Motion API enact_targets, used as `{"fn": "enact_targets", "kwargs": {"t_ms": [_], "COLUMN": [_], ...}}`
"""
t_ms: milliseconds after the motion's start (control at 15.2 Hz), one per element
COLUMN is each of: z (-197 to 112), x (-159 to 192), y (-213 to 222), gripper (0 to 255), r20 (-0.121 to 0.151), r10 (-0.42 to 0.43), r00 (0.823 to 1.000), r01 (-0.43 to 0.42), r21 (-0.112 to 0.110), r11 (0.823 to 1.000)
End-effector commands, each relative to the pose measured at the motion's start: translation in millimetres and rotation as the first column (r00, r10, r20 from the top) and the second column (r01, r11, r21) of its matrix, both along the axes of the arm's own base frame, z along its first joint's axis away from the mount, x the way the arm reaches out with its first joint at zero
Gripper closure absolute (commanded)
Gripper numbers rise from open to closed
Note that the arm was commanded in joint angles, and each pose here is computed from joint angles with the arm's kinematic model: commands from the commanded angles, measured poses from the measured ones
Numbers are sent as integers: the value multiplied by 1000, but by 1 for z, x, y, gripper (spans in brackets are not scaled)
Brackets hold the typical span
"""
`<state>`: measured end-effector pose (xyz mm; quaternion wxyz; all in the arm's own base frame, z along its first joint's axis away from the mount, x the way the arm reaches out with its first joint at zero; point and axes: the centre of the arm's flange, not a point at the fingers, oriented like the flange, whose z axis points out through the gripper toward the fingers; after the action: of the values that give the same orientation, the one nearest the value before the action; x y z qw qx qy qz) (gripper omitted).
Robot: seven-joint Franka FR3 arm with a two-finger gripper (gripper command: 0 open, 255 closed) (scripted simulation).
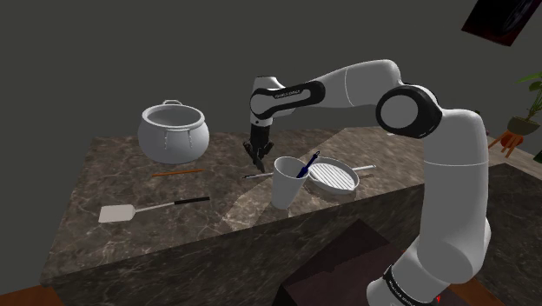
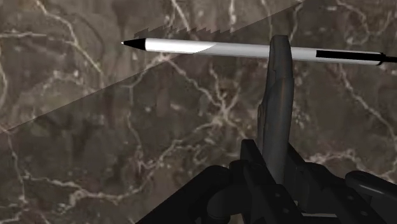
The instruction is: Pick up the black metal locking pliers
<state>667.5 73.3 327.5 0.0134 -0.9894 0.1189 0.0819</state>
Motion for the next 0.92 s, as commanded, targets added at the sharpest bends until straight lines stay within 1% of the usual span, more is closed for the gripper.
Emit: {"fn": "enact_targets", "kwargs": {"t_ms": [0,66,858], "z": [0,0,63], "x": [0,0,0], "y": [0,0,0], "gripper": [255,255,255], "r20": [-1,-1,-1], "r10": [0,0,0], "r00": [1000,1000,1000], "r01": [0,0,0], "r21": [0,0,0], "r11": [1000,1000,1000]}}
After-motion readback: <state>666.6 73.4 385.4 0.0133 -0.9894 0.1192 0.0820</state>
